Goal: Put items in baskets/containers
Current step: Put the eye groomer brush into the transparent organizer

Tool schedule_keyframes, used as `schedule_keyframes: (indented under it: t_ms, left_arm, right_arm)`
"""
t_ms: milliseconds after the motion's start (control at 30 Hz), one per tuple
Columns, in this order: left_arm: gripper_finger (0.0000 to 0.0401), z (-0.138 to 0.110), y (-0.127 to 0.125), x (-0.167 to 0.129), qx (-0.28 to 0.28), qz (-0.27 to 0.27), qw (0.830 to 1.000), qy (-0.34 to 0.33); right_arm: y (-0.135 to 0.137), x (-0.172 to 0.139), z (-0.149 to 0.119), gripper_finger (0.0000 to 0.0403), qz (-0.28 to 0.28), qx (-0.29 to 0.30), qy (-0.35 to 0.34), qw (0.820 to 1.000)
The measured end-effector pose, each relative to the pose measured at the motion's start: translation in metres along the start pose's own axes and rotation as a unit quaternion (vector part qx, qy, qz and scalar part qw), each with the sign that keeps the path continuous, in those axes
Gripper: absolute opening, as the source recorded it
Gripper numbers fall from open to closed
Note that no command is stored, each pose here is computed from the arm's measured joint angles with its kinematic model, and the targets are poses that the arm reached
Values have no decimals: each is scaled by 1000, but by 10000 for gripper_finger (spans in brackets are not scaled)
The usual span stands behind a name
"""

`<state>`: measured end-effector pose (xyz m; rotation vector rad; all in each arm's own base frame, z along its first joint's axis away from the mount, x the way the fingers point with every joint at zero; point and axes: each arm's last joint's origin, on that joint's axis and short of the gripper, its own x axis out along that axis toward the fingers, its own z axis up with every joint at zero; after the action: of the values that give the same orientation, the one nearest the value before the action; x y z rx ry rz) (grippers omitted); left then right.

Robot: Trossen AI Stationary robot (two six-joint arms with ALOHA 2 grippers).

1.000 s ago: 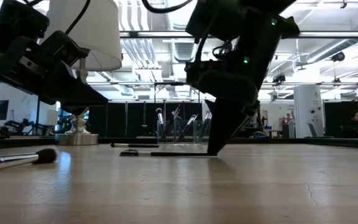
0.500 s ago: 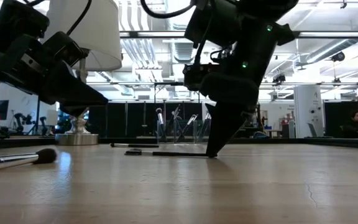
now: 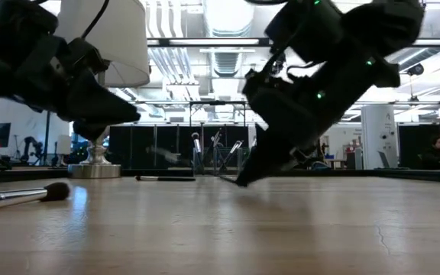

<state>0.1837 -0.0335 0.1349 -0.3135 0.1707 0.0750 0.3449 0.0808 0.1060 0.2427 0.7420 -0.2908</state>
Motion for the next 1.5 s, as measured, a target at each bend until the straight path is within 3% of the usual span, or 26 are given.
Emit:
schedule_keyframes:
  t_ms: [333,600,967,1500]
  left_arm:
    - [100,13,-1,-1,-82,26,993,-80]
    - [104,27,-6,-1,-111,6,984,-141]
    - [104,49,-23,9,-76,-83,981,-160]
    - [104,64,-30,12,-39,-68,975,-209]
  right_arm:
    - [2,-11,-2,8,-3,37,-154,987]
    - [16,-21,23,8,25,34,-254,966]
    - [32,-28,56,8,12,11,-301,953]
    - [40,-31,54,8,21,-7,-304,953]
